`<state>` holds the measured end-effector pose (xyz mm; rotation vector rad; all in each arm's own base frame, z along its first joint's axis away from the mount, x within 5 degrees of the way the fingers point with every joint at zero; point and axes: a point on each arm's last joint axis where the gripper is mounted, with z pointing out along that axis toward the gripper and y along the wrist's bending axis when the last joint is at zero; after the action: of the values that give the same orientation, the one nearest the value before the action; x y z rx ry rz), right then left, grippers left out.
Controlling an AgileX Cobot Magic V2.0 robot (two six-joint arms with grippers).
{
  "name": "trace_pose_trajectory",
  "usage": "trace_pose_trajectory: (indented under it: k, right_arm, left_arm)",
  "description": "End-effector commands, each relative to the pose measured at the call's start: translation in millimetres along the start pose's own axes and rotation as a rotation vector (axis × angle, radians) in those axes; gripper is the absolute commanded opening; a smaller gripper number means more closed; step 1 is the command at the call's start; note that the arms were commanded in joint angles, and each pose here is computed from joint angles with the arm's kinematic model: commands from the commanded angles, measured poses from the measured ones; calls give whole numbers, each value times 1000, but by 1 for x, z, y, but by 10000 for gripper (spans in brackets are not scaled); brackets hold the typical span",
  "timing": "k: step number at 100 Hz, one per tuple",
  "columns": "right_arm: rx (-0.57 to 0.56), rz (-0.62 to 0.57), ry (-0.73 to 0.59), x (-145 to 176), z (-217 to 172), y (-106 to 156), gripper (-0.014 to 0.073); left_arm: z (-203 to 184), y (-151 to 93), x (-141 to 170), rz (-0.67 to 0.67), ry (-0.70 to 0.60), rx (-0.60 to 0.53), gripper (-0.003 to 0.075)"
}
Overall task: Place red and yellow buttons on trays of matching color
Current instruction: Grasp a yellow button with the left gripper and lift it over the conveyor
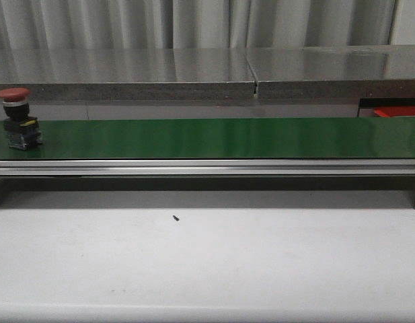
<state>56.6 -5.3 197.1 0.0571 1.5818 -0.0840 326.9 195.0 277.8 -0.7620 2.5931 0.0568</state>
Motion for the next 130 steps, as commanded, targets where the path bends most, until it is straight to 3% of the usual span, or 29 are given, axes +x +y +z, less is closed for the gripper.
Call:
trace_pose_trajectory:
  k: [1, 64, 92, 113, 130]
  right_arm:
    - [-5, -11, -102, -9, -2, 0, -66]
    - [-5, -11, -102, -9, -2, 0, -66]
    - [-5, -11, -102, -9, -2, 0, -66]
    - [-5, -11, -102, -9, -2, 0, -66]
    - [-5, -11, -102, -9, -2, 0, -66]
  left_arm:
    - [-13, 0, -9, 3, -79, -10, 628]
    - [42, 24, -6, -30, 39, -60, 628]
    - [54, 24, -9, -57, 12, -35, 626]
    - [71, 24, -6, -69, 56, -27, 527]
    - [73, 24, -5, -79, 63, -18, 377]
